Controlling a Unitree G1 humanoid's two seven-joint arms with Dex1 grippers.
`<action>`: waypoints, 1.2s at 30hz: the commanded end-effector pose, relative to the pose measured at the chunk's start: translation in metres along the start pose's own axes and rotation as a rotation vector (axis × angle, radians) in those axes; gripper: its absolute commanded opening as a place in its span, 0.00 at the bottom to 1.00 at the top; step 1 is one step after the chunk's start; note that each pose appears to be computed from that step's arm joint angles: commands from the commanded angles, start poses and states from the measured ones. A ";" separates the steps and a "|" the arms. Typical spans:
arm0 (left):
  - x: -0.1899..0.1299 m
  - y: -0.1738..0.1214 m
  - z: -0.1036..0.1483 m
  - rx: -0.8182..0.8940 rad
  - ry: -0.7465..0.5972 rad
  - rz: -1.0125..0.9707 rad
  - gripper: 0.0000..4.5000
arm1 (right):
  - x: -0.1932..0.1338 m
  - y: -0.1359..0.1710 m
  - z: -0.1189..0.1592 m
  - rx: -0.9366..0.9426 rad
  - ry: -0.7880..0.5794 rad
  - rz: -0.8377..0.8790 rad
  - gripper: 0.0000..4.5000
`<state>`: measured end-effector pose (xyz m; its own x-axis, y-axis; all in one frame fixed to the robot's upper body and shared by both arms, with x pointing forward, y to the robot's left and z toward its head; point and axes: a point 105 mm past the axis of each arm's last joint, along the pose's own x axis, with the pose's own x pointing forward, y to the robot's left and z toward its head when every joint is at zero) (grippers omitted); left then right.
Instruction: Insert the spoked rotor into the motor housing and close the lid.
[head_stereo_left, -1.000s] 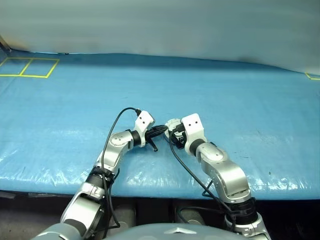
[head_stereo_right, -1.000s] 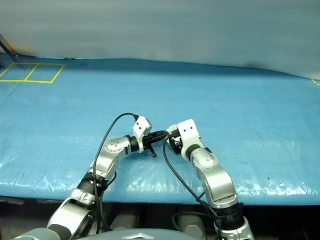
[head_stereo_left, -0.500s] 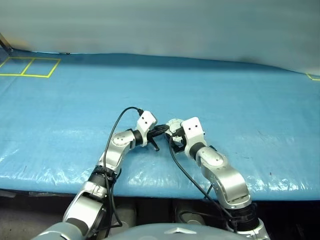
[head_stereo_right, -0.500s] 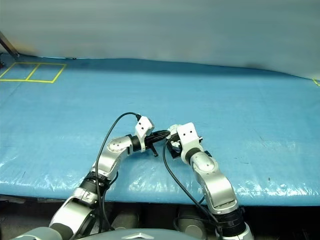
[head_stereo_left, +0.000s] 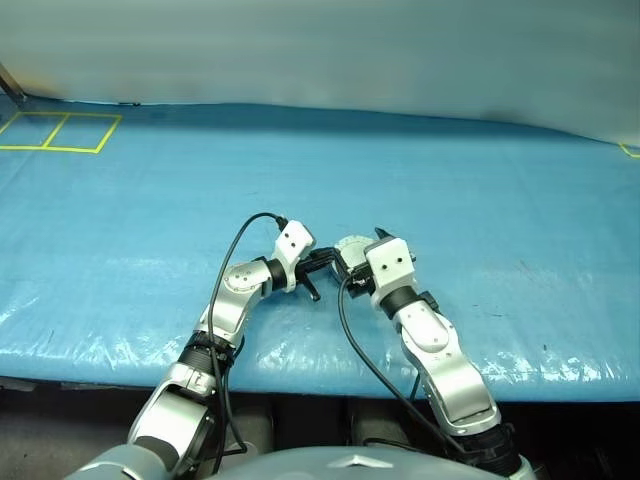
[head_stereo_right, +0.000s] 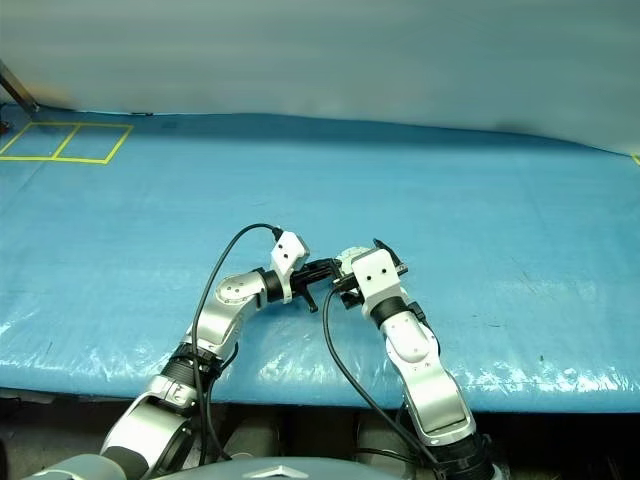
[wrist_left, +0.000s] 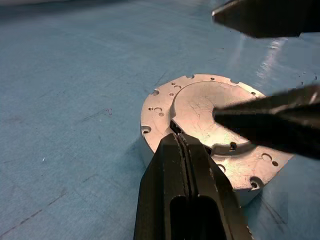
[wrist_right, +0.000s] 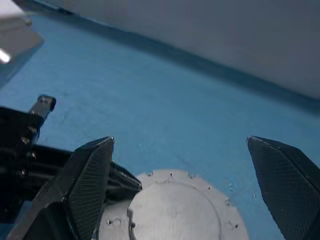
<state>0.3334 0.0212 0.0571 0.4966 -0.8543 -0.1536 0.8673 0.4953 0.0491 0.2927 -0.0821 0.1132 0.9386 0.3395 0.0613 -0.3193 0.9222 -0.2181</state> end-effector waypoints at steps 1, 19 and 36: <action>0.003 -0.005 0.000 0.002 0.006 -0.023 0.00 | -0.002 -0.006 0.018 0.045 -0.082 -0.024 1.00; 0.001 0.001 -0.001 0.014 0.015 0.010 0.00 | -0.037 -0.018 -0.042 1.123 0.178 0.098 1.00; -0.001 0.004 -0.003 0.022 0.030 0.029 0.00 | -0.033 -0.004 -0.077 1.276 0.266 0.069 0.86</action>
<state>0.3384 0.0266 0.0585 0.5279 -0.8338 -0.1618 0.8490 0.5232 0.0735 0.2764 -0.1141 0.0436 0.8696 0.4772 -0.1266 -0.1492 0.4985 0.8539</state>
